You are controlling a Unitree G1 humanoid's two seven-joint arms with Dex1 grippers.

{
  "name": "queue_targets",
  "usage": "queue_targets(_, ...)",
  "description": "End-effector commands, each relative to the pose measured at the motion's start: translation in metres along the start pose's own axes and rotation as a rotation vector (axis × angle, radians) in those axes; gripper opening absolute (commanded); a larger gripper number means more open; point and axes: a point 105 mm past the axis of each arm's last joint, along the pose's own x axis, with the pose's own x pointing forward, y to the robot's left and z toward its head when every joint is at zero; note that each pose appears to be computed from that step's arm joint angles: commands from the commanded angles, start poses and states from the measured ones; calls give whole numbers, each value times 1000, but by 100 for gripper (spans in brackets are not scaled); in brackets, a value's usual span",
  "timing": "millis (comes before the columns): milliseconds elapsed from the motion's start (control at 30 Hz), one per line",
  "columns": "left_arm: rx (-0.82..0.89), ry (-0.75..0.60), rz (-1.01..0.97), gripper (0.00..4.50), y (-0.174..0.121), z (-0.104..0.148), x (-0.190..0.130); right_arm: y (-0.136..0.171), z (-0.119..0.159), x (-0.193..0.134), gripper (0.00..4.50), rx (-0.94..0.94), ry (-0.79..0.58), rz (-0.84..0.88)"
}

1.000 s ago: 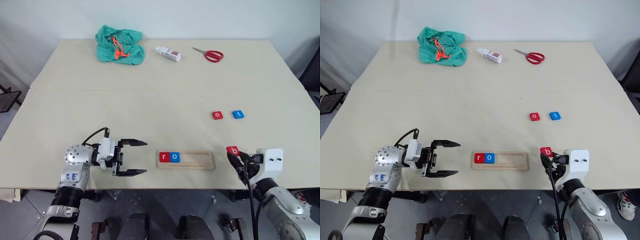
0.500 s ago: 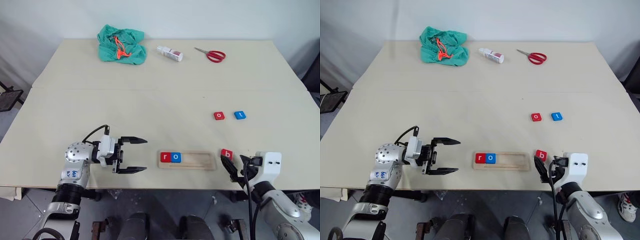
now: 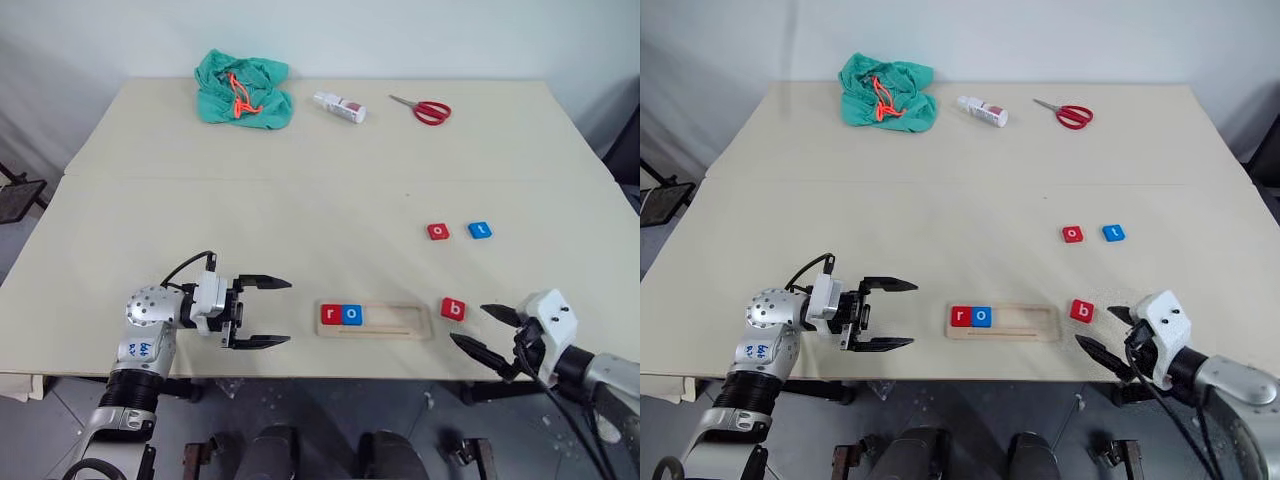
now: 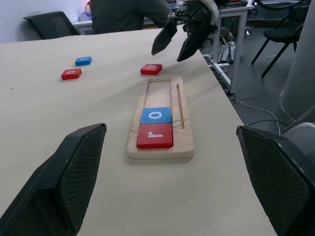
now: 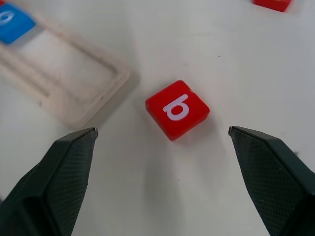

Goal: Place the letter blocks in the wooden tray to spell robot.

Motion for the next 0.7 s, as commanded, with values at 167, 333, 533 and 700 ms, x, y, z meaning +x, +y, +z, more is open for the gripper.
queue_targets(167, 33, -4, 25, 450, 0, 6, -6, -25, 21, 9, 446, -163, 34, 164)
queue_targets(333, 36, 1, 49, 450, -3, 7, -9, -26, 21, 17, 446, -185, 63, 245)
queue_targets(533, 39, 18, 72, 450, -9, 8, -14, -26, 15, 29, 446, -184, 92, 282)
queue_targets(700, 38, 26, 79, 450, -9, 9, -17, -28, 10, 38, 409, -183, 104, 267)
